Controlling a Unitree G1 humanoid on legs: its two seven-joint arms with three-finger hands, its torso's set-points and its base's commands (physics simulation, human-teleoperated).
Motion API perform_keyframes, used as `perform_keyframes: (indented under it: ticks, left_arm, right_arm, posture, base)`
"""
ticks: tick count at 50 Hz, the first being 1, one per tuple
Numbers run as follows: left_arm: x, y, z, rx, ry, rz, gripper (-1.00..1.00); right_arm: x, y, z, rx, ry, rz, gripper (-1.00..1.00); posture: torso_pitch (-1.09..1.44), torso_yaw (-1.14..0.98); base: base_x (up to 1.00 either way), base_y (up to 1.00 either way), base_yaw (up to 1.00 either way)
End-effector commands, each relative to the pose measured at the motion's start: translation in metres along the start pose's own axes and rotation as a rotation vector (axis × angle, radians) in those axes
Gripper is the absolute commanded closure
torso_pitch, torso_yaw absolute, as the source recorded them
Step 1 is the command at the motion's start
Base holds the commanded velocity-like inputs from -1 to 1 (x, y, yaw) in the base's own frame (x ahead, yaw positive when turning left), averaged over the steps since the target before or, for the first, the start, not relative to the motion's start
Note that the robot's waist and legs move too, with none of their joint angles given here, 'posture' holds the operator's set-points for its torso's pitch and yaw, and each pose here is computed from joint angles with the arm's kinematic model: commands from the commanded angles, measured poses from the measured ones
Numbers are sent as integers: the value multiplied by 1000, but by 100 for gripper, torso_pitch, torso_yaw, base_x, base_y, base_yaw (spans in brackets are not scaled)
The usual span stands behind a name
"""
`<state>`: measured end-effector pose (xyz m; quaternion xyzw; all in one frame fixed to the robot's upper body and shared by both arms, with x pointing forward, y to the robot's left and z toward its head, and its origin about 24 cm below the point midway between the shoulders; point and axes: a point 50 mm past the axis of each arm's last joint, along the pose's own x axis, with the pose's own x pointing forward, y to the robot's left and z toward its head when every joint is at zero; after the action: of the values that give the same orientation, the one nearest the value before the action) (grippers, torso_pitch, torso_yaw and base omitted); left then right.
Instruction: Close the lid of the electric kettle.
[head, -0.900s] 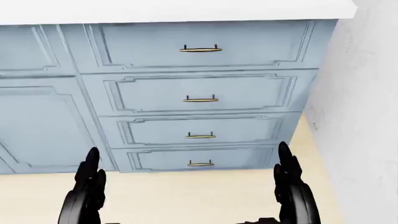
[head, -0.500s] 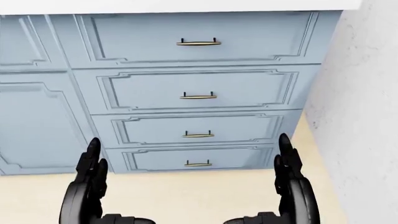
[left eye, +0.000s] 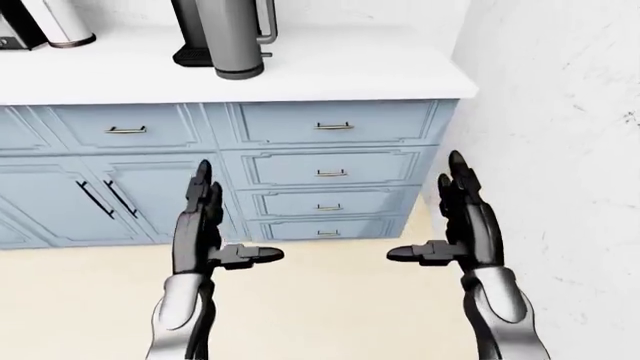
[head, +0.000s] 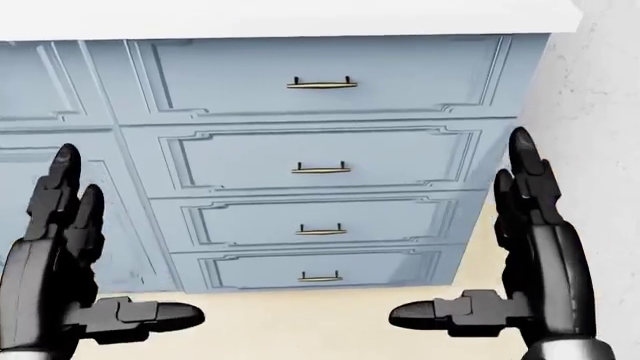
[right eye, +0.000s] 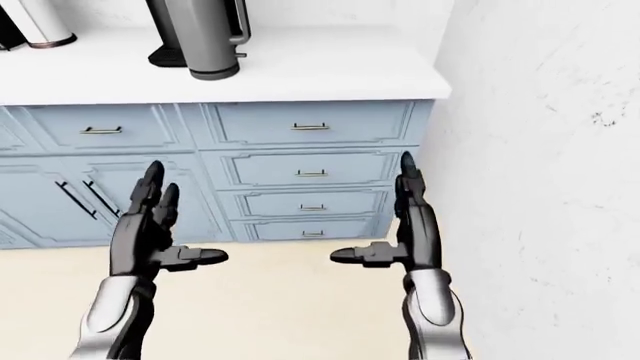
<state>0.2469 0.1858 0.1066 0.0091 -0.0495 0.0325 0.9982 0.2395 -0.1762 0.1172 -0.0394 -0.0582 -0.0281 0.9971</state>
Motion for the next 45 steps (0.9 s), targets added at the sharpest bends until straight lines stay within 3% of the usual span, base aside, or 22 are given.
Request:
perform_keyframes:
  ticks: [1, 9, 19, 34, 45]
  left_arm:
    - [-1, 2, 30, 6, -75, 1, -100]
    - [-18, 26, 111, 24, -233, 78, -100]
    - [-35, 65, 158, 43, -340, 199, -100]
    - [-54, 126, 164, 48, -360, 377, -100]
    - [-55, 131, 159, 43, -351, 391, -100]
  right_arm:
    - [-1, -3, 25, -18, -73, -4, -100]
    - [-20, -24, 96, -53, -205, -55, -100]
    - [-31, -52, 131, -86, -288, -113, -100]
    - [-52, -74, 152, -134, -312, -187, -100]
    - [-52, -75, 145, -151, -311, -198, -100]
  posture:
    - [0, 0]
    - [0, 0]
    - [0, 0]
    - [0, 0]
    - [0, 0]
  base:
    - [0, 0, 0]
    - [0, 0, 0]
    - [0, 0, 0]
    - [0, 0, 0]
    - [0, 0, 0]
